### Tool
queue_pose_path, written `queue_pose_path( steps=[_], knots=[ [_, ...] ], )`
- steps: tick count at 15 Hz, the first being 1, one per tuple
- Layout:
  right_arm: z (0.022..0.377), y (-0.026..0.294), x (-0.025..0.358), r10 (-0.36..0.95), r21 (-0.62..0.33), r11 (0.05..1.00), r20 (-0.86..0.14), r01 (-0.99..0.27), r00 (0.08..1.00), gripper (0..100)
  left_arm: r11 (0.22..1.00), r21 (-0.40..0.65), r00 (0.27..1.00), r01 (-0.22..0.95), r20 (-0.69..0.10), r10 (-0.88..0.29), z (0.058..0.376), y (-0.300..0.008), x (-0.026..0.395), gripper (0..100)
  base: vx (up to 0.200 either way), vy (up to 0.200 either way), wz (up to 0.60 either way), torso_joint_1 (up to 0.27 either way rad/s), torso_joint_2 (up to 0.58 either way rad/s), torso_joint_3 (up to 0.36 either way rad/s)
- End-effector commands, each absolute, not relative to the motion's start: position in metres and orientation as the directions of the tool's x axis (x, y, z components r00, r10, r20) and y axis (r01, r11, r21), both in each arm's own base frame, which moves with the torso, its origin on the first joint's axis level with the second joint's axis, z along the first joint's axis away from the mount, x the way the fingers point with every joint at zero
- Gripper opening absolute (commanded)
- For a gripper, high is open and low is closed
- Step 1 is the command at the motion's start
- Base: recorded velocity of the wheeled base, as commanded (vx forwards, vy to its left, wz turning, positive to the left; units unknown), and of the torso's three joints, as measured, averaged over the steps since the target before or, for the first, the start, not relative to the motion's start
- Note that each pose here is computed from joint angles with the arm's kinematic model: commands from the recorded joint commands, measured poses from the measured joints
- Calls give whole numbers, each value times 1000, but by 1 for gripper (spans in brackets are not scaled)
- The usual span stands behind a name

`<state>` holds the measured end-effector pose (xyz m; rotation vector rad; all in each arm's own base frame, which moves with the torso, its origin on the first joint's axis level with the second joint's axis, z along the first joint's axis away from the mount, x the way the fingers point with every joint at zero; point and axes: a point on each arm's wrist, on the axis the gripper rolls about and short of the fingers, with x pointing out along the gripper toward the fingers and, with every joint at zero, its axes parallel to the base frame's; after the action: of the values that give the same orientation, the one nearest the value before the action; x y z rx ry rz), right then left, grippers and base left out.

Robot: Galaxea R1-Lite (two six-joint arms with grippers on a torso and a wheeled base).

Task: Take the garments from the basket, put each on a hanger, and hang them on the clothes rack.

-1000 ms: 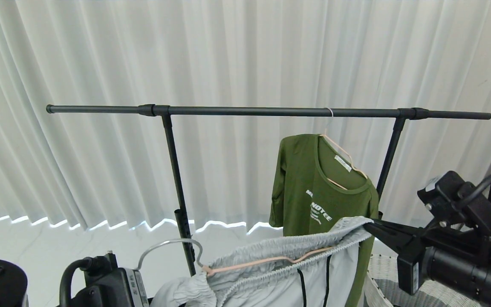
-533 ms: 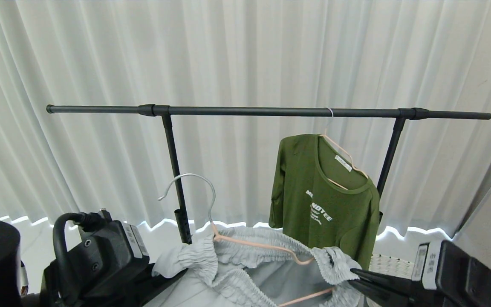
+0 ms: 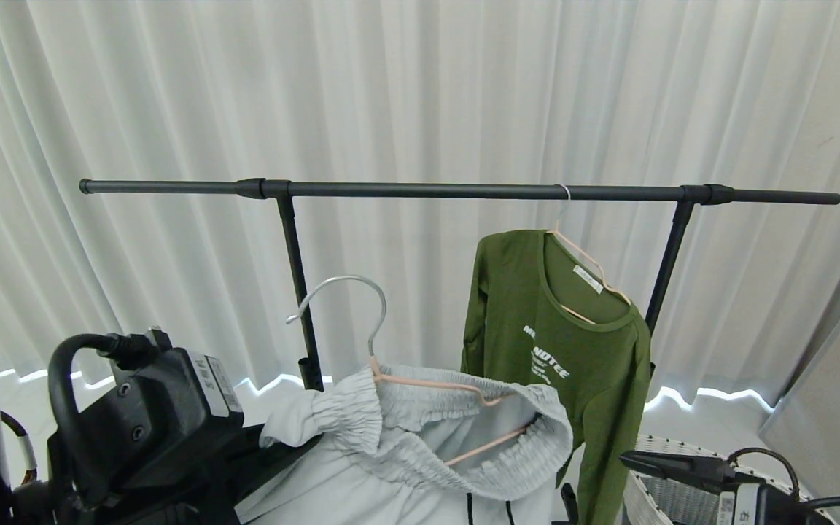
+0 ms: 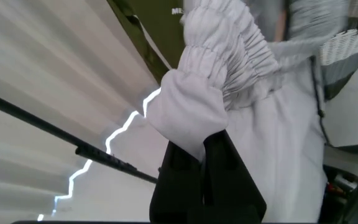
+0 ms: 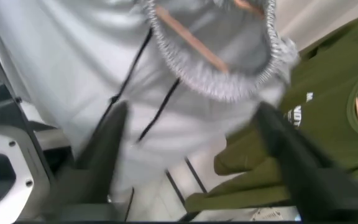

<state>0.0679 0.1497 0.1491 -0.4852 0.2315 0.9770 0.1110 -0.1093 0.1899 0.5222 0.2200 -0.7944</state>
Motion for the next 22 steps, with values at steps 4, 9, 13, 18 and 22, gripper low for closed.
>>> queue_pose_path(
  steps=[4, 9, 13, 18, 22],
  knots=[
    [148, 135, 76, 710, -297, 503, -394, -811, 584, 100, 467, 421, 621, 778, -402, -673, 177, -107, 93, 0, 0, 0, 0, 0, 0, 0],
    [162, 169, 92, 805, -284, 293, -441, -913, 396, 100, 338, 427, 511, 839, -402, -760, 173, -113, 71, 0, 0, 0, 0, 0, 0, 0],
    [172, 201, 105, 837, -236, 144, -490, -961, 245, 100, 296, 445, 483, 845, -398, -780, 174, -116, 67, 0, 0, 0, 0, 0, 0, 0],
    [154, 221, 110, 812, -189, 82, -557, -979, 176, 100, 283, 447, 468, 849, -385, -795, 178, -118, 65, 0, 0, 0, 0, 0, 0, 0],
    [149, 225, 108, 805, -176, 67, -572, -982, 158, 100, 286, 451, 470, 845, -374, -799, 181, -120, 66, 0, 0, 0, 0, 0, 0, 0]
  ],
)
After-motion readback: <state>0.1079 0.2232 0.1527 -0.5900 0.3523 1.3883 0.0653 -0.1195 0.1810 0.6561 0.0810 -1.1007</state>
